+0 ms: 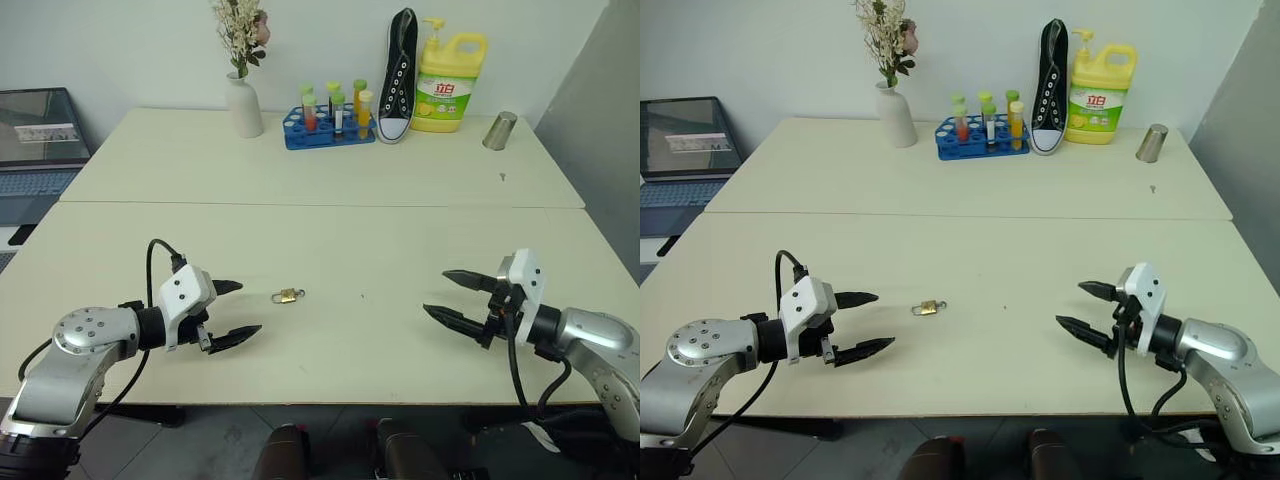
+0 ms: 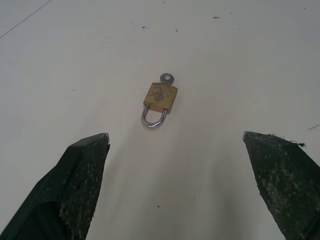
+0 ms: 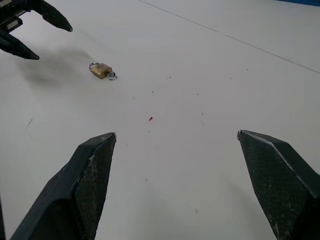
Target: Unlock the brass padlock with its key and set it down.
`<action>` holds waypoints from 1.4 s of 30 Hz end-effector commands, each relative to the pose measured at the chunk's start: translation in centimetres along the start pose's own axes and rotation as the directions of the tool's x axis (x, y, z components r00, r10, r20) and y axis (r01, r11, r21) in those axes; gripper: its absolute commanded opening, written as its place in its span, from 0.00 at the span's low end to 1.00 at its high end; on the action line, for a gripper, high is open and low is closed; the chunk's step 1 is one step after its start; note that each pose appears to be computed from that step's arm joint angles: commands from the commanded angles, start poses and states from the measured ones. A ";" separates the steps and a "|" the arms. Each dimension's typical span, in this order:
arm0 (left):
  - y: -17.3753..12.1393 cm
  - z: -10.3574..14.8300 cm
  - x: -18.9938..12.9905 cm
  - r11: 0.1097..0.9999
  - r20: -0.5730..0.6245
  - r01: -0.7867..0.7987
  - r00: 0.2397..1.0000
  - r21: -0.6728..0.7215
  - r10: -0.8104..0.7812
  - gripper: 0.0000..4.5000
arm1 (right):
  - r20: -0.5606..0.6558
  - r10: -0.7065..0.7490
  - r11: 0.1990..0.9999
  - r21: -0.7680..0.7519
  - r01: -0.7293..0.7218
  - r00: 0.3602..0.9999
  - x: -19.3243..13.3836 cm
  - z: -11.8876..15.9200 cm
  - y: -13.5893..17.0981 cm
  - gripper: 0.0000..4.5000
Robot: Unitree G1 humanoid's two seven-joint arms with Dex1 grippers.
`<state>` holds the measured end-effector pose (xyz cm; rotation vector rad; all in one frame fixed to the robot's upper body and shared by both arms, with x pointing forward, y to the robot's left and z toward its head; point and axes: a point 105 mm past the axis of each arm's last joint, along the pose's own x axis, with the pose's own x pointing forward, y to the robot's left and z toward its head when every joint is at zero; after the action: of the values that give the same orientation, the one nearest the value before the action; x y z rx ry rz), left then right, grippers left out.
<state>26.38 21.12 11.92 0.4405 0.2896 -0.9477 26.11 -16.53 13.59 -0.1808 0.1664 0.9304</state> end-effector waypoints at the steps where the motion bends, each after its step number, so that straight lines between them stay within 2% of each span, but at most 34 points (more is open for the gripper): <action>1: 0.1 1.4 -0.2 0.998 0.035 0.010 0.999 0.055 -0.012 1.00 | 0.004 0.020 0.997 -0.077 -0.020 1.000 -0.3 0.3 0.3 0.90; 10: 0.1 1.4 0.1 0.998 0.023 0.015 1.000 0.065 -0.016 1.00 | -0.025 0.105 0.984 -0.142 -0.107 0.994 0.1 -0.1 1.9 0.90; 16: 0.0 1.0 0.1 0.997 0.003 0.023 1.000 0.079 -0.024 1.00 | -0.032 0.200 0.965 -0.165 -0.203 0.979 0.5 0.8 3.5 0.90; 22: 0.0 1.6 0.2 0.993 0.072 0.034 0.996 0.112 -0.042 1.00 | 0.004 0.264 0.949 -0.177 -0.259 0.964 1.4 2.4 4.5 0.90; 24: 0.1 0.9 0.2 0.992 0.035 0.038 0.998 0.118 -0.043 1.00 | -0.002 0.305 0.939 -0.169 -0.301 0.952 1.5 2.7 5.0 0.90; 30: 0.4 0.8 0.4 0.997 0.056 0.050 0.997 0.064 -0.053 1.00 | 0.000 0.302 0.938 -0.181 -0.297 0.953 1.9 3.1 4.8 0.90; 42: 1.3 0.3 4.9 0.979 -0.012 0.094 0.996 0.182 -0.093 1.00 | -0.007 0.293 0.940 -0.182 -0.290 0.956 2.6 3.7 5.5 0.90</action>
<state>29.55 18.36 10.03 0.5563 0.2543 -1.0789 23.57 -10.95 14.99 -0.3018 0.1405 1.2387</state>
